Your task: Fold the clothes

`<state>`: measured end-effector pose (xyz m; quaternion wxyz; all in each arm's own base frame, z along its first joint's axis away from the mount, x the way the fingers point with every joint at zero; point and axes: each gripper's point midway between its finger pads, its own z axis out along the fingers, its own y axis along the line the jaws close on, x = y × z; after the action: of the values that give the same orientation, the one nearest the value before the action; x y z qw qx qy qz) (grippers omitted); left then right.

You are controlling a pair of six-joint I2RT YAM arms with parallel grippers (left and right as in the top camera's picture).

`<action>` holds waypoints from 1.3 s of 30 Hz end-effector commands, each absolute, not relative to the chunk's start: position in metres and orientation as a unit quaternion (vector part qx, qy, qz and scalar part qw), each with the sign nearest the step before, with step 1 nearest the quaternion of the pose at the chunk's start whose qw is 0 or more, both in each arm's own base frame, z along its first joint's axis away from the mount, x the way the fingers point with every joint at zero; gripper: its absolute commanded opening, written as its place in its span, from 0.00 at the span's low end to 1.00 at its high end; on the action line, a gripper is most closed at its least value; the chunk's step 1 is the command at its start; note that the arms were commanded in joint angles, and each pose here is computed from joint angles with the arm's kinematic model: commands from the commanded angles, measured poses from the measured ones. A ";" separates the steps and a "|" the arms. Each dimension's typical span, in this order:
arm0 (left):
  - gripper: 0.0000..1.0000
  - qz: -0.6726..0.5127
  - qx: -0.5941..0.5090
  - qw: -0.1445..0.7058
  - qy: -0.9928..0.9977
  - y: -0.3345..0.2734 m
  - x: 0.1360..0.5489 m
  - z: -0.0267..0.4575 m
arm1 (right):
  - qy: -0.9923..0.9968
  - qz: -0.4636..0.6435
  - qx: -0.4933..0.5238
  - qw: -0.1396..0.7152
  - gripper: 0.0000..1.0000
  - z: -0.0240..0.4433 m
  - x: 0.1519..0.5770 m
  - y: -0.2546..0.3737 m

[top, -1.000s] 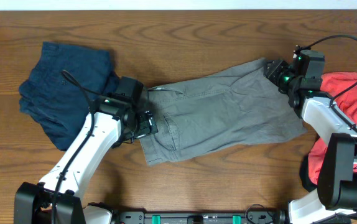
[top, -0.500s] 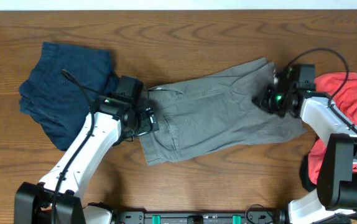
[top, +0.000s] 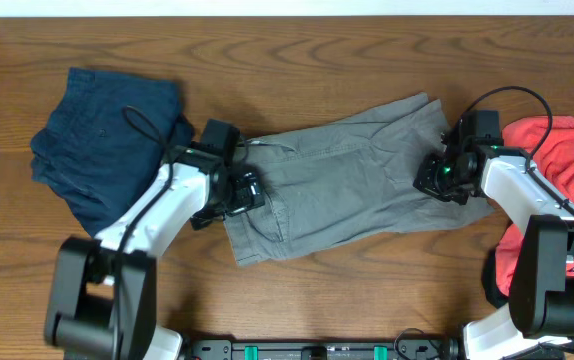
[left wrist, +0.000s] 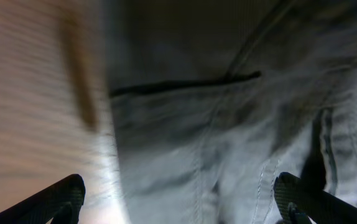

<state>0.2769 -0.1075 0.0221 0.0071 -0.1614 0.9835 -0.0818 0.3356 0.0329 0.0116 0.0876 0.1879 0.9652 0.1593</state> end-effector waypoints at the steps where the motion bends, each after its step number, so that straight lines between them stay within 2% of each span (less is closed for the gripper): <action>1: 0.98 -0.103 -0.181 -0.043 0.977 -0.117 0.264 0.003 | 0.969 0.150 0.175 0.088 0.16 0.011 0.335 0.033; 2: 1.00 -0.102 -0.187 -0.049 0.976 -0.117 0.263 -0.002 | 0.969 0.148 0.175 0.088 0.16 0.010 0.335 0.032; 3: 0.95 -0.101 -0.191 -0.055 0.975 -0.118 0.263 -0.006 | 0.970 0.143 0.176 0.087 0.16 0.010 0.334 0.031; 7: 0.64 -0.116 -0.192 -0.077 0.972 -0.125 0.259 -0.013 | 0.971 0.139 0.174 0.086 0.16 0.009 0.333 0.030; 8: 0.54 -0.116 -0.190 -0.077 0.972 -0.125 0.259 -0.014 | 0.971 0.139 0.174 0.086 0.15 0.009 0.333 0.030; 9: 0.39 -0.116 -0.188 -0.077 0.972 -0.125 0.258 -0.014 | 0.971 0.139 0.174 0.086 0.15 0.009 0.333 0.030; 10: 0.14 -0.115 -0.186 -0.078 0.973 -0.125 0.258 -0.014 | 0.971 0.139 0.174 0.086 0.14 0.009 0.333 0.030; 11: 0.06 -0.115 -0.182 -0.079 0.973 -0.124 0.257 -0.014 | 0.971 0.140 0.173 0.086 0.14 0.009 0.333 0.030; 18: 0.06 -0.062 -0.163 -0.097 0.980 -0.101 0.248 -0.006 | 0.974 0.166 0.112 0.101 0.12 0.022 0.342 0.040; 24: 0.06 -0.031 -0.157 -0.082 0.984 -0.072 0.261 0.040 | 0.964 0.231 0.039 0.129 0.04 0.067 0.358 0.068; 29: 0.06 -0.048 -0.161 -0.033 0.985 -0.065 0.276 0.086 | 0.949 0.292 -0.047 0.106 0.01 0.081 0.342 0.119; 39: 0.06 -0.096 -0.149 0.058 0.982 -0.070 0.272 0.147 | 0.932 0.303 -0.174 0.095 0.02 0.071 0.308 0.210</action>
<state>0.2697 -0.0698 0.1284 0.0269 -0.1563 0.9838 -0.0834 0.3210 0.1892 0.0709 0.0980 -0.1415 0.9405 0.2929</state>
